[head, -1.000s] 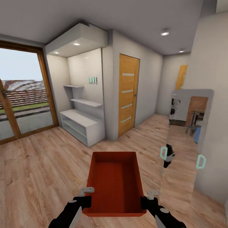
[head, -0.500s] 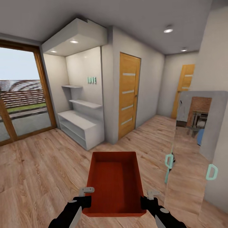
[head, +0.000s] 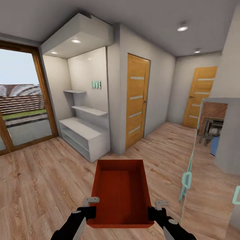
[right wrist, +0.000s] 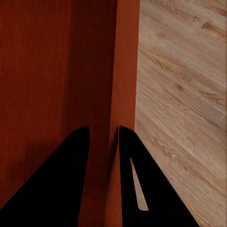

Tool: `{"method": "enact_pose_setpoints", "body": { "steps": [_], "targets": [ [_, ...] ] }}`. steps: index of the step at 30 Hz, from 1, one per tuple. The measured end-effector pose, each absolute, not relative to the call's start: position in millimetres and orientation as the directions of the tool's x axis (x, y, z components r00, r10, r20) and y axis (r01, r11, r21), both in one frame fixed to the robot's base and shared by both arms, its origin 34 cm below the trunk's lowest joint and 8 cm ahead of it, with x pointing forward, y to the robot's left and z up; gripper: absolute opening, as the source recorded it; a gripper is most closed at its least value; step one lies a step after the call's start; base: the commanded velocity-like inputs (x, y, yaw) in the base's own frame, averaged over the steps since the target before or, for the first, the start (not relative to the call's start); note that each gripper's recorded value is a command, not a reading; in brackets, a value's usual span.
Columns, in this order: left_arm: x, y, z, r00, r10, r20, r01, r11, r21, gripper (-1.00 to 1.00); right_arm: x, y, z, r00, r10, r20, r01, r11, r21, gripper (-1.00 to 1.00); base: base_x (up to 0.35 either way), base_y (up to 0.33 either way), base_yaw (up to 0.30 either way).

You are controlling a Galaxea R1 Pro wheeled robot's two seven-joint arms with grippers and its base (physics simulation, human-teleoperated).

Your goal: Move the two storage containers from the living room to the garage. In the garage, place one container on the floor and stack the other container on top of it (either order is fine).

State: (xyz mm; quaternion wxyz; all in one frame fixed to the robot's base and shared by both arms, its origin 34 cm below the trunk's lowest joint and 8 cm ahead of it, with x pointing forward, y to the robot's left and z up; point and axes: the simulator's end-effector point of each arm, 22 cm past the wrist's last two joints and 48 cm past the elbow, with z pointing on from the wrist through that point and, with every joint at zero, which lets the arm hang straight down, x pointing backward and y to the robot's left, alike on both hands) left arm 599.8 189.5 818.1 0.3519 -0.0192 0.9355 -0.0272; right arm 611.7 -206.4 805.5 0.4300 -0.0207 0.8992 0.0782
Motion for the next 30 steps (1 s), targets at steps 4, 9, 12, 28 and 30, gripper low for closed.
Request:
{"method": "enact_pose_setpoints", "body": {
  "steps": [4, 9, 12, 28, 30],
  "targets": [
    [599.7, 189.6, 818.1, -0.752, -0.055, -0.657, -0.017, 0.998, -0.065, -1.00, 611.7, -206.4, 805.5, -0.629, 0.030, -0.777, -0.105, 0.987, 0.123, -1.00, 0.329, 0.084, 0.000],
    [599.8, 189.8, 818.0, -0.752, -0.055, -0.657, -0.017, 0.998, -0.065, -1.00, 611.6, -206.1, 805.5, -0.630, 0.030, -0.776, -0.104, 0.987, 0.123, -1.00, 0.329, 0.056, 0.000],
    [599.8, 189.8, 818.0, -0.752, -0.055, -0.657, -0.017, 0.998, -0.065, -1.00, 611.7, -206.1, 805.5, -0.629, 0.030, -0.776, -0.104, 0.987, 0.123, -1.00, 0.329, 0.009, 0.000],
    [599.9, 189.8, 818.1, -0.752, -0.055, -0.657, -0.017, 0.998, -0.064, -1.00, 611.7, -206.1, 805.5, -0.629, 0.031, -0.776, -0.104, 0.987, 0.123, -1.00, 0.329, 0.025, -0.028],
    [599.8, 189.4, 818.1, -0.752, -0.055, -0.657, -0.017, 0.998, -0.065, -1.00, 611.7, -206.5, 805.5, -0.629, 0.030, -0.777, -0.105, 0.987, 0.123, -1.00, 0.329, 0.110, -0.231]
  ]
}}
